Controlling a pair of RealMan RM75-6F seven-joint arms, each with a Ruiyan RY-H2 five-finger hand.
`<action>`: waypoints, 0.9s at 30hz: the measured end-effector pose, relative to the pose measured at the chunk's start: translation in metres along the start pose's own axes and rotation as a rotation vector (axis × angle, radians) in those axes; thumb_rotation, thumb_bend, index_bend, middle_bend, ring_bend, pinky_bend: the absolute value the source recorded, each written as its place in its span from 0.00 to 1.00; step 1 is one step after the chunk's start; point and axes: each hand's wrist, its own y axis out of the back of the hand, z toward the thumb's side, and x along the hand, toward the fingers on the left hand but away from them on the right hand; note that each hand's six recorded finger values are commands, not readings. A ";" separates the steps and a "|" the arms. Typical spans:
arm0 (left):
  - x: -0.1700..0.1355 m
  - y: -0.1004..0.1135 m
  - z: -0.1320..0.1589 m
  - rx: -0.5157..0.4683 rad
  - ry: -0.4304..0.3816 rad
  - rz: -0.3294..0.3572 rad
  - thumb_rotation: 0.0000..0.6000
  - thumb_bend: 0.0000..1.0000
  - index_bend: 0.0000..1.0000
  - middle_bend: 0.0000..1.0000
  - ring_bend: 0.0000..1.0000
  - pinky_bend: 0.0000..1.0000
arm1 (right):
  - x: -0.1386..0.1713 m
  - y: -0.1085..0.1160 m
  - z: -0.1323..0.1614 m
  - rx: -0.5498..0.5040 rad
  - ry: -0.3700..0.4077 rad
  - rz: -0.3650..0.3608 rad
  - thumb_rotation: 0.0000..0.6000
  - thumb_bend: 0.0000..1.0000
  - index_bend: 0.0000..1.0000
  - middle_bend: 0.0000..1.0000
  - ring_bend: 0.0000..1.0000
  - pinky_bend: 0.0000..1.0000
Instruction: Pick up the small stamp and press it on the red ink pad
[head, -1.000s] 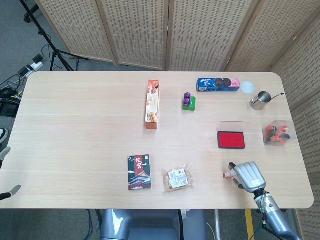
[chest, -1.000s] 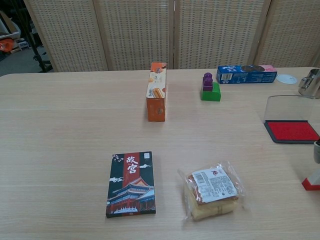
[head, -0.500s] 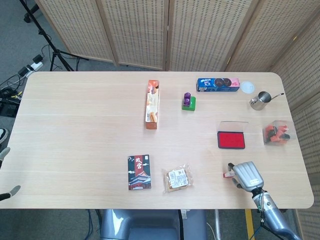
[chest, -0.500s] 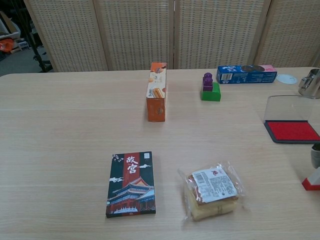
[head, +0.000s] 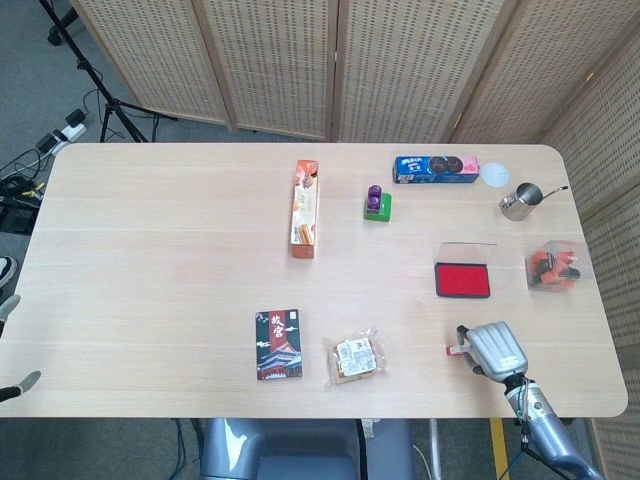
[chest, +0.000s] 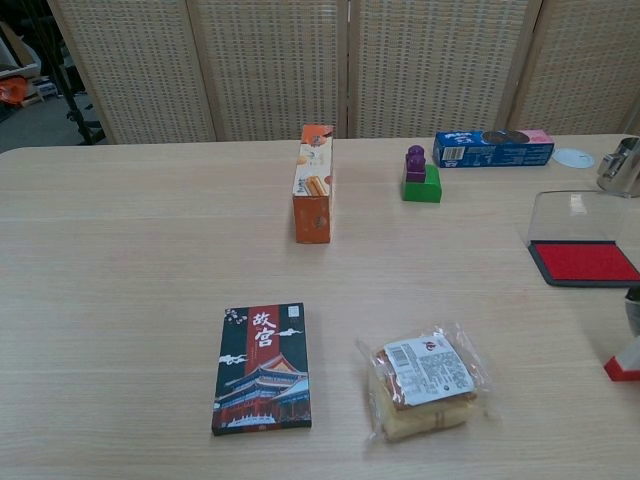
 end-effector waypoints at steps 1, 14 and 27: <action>0.000 0.000 0.000 0.000 0.000 0.001 1.00 0.03 0.00 0.00 0.00 0.00 | 0.000 0.000 0.000 0.000 0.001 0.000 1.00 0.44 0.52 0.95 1.00 1.00; 0.000 0.001 -0.001 -0.004 0.002 0.001 1.00 0.03 0.00 0.00 0.00 0.00 | 0.000 0.018 0.002 -0.070 0.011 -0.034 1.00 0.47 0.54 0.95 1.00 1.00; 0.001 -0.001 -0.005 -0.001 0.021 -0.007 1.00 0.03 0.00 0.00 0.00 0.00 | -0.038 0.100 -0.010 -0.145 -0.034 -0.039 1.00 0.52 0.55 0.95 1.00 1.00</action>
